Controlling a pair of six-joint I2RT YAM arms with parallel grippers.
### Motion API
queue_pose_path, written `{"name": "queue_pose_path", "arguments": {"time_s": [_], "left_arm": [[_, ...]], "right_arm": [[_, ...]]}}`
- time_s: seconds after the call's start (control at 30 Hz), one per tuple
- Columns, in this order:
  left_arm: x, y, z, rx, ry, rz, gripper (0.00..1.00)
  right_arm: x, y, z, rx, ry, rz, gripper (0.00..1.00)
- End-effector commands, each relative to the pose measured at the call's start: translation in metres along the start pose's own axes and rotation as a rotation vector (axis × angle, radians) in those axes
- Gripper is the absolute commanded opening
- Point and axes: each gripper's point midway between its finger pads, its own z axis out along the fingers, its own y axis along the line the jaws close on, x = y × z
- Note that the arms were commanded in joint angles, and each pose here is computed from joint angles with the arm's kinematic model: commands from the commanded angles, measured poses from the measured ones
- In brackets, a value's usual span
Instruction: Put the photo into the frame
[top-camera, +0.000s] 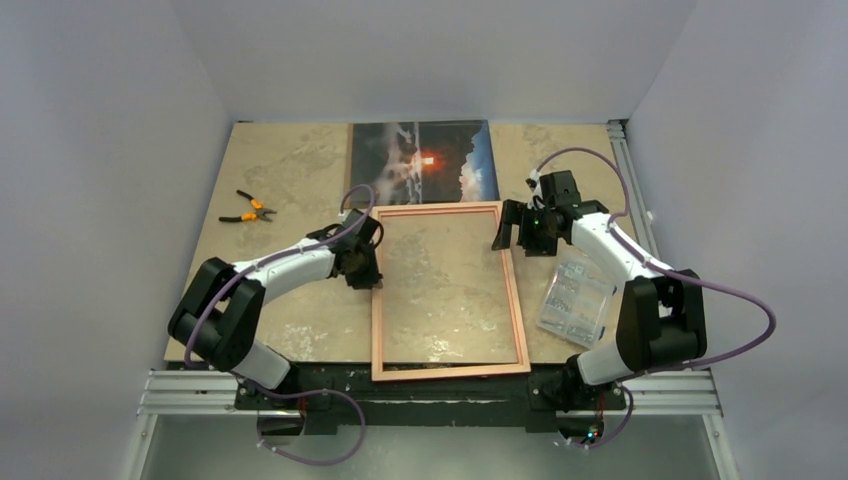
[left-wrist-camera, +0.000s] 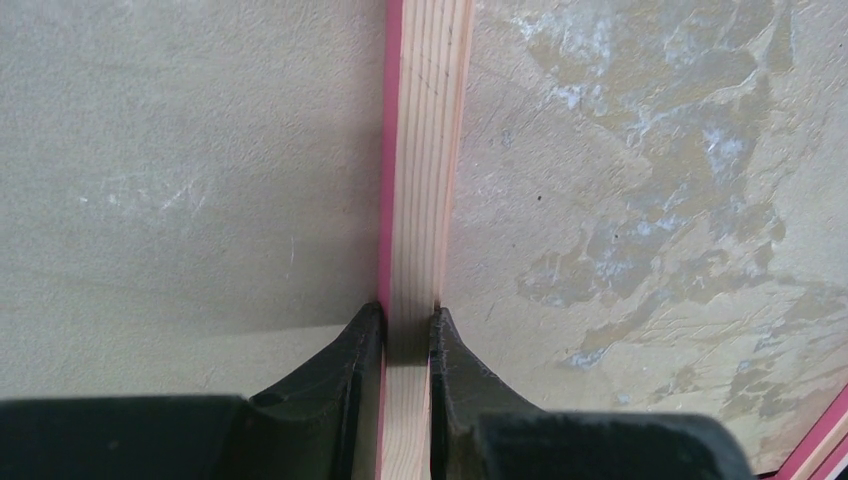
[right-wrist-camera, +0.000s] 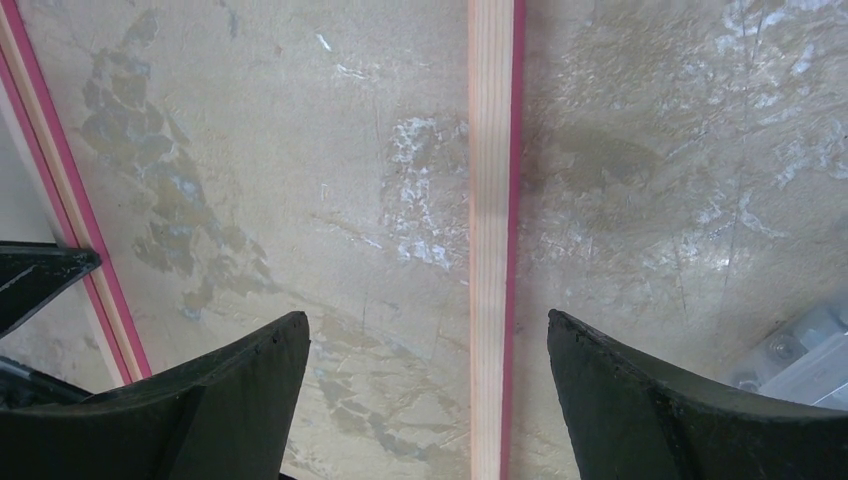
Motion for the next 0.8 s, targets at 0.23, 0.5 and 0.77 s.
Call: {"name": "queue_pose_path", "arguments": {"time_s": [0.23,0.5,0.77], "left_arm": [[-0.004,0.011,0.019,-0.063,0.014,0.055,0.07],[-0.005,-0.017,-0.012,0.13,-0.041,0.017,0.66],[-0.017,-0.048,-0.073,0.357,-0.156,0.036,0.84]], "right_arm": [[-0.027,0.019,-0.021,-0.047,-0.073,-0.029,0.87],[-0.029,0.028,-0.028,-0.082,-0.088,-0.029,0.9],[-0.034,0.039,-0.052,-0.133,-0.178,-0.044,0.99]]}}
